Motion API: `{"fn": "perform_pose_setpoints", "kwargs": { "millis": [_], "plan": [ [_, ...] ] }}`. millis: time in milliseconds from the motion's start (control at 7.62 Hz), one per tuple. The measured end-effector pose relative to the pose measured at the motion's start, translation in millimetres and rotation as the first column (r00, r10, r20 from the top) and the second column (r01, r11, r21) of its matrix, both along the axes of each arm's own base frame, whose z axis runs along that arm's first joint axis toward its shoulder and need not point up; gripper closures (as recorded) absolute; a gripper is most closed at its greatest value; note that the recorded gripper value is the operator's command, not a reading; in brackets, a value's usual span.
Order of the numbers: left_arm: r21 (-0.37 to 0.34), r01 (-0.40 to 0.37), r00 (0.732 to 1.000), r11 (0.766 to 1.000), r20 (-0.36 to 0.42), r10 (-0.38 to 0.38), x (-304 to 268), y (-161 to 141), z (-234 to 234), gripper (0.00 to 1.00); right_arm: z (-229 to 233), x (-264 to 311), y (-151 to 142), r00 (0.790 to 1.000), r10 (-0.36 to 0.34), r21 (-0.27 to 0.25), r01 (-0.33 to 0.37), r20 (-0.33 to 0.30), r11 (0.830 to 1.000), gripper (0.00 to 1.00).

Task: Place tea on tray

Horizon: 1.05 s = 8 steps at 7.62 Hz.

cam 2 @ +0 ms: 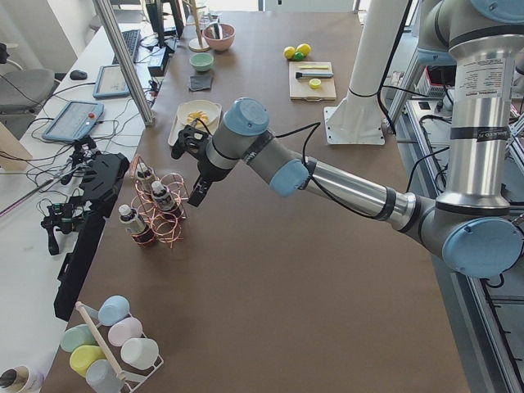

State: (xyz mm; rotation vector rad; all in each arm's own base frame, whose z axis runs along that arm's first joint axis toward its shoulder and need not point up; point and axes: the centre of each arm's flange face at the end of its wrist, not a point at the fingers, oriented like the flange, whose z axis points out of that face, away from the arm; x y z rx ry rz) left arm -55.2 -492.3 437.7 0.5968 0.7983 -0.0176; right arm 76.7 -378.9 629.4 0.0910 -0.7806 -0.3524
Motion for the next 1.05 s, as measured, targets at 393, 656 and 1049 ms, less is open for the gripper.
{"fn": "perform_pose_setpoints", "kwargs": {
  "millis": [393, 656, 1049],
  "plan": [
    [-0.013, 0.133, 0.991, 0.991, 0.021, -0.132, 55.4, -41.3, -26.3, 0.03, 1.5, -0.4, 0.8, 1.0, -0.002, -0.002, 0.002, -0.003, 1.0, 0.0],
    [-0.03, 0.162, 0.987, 0.986, 0.002, -0.162, 124.3, -53.6, -28.3, 0.03, 0.3, -2.7, -1.2, 1.0, -0.008, 0.0, 0.008, -0.003, 1.0, 0.0],
    [-0.017, 0.164, 0.986, 0.986, -0.017, -0.164, 182.8, -81.0, -29.3, 0.04, -1.2, -4.0, -3.7, 1.0, -0.012, 0.016, 0.012, -0.007, 1.0, 0.0]
  ]
}}
